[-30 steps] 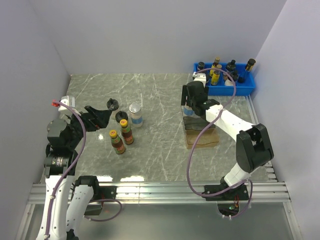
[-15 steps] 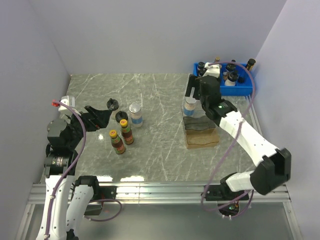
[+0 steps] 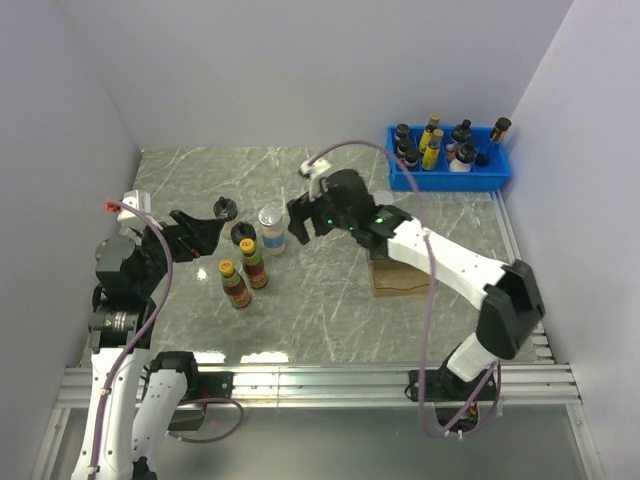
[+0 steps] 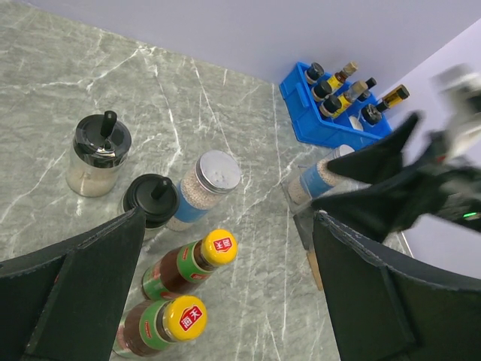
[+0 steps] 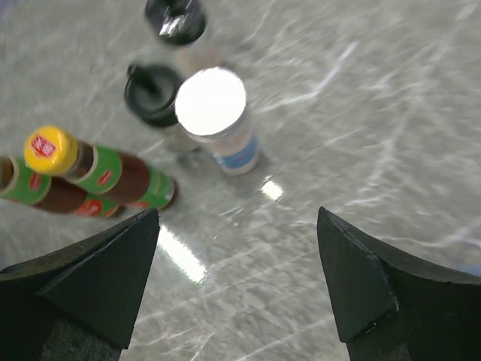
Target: Organize the condiment bottles
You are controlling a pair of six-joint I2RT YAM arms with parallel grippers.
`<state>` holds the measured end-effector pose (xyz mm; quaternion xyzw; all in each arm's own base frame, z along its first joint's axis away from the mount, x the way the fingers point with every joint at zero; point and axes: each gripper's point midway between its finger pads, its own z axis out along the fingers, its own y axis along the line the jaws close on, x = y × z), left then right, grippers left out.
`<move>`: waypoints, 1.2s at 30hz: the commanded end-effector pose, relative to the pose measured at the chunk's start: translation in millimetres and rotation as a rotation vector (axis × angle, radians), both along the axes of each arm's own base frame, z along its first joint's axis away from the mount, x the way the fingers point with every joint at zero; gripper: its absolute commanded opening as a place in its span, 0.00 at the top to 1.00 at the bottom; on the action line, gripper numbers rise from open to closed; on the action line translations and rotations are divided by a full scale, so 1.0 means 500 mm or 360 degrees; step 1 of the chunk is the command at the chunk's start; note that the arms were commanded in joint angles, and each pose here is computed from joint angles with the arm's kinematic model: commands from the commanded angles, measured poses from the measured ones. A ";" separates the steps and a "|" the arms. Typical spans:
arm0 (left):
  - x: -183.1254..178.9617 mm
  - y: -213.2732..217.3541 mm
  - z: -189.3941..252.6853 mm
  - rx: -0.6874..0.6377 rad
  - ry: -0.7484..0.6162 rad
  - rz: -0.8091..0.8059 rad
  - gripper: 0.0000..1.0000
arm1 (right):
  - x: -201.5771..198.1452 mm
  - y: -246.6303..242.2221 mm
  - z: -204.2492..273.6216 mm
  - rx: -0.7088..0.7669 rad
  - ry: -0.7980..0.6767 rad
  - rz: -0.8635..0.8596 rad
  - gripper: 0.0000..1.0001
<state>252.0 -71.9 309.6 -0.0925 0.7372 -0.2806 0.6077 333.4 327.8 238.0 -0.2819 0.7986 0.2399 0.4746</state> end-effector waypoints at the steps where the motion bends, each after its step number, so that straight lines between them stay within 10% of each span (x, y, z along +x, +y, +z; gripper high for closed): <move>1: -0.008 0.004 0.026 -0.0005 -0.0065 0.0026 0.01 | -0.017 0.070 0.003 0.0006 -0.0050 0.0216 0.08; 27: -0.024 0.012 0.015 0.0036 -0.0042 0.0052 0.01 | 0.118 0.233 -0.125 -0.0118 -0.0041 0.0162 0.10; 36: -0.025 0.014 0.012 0.0043 -0.0036 0.0058 0.01 | 0.128 0.175 -0.115 -0.0130 -0.0039 -0.0014 0.77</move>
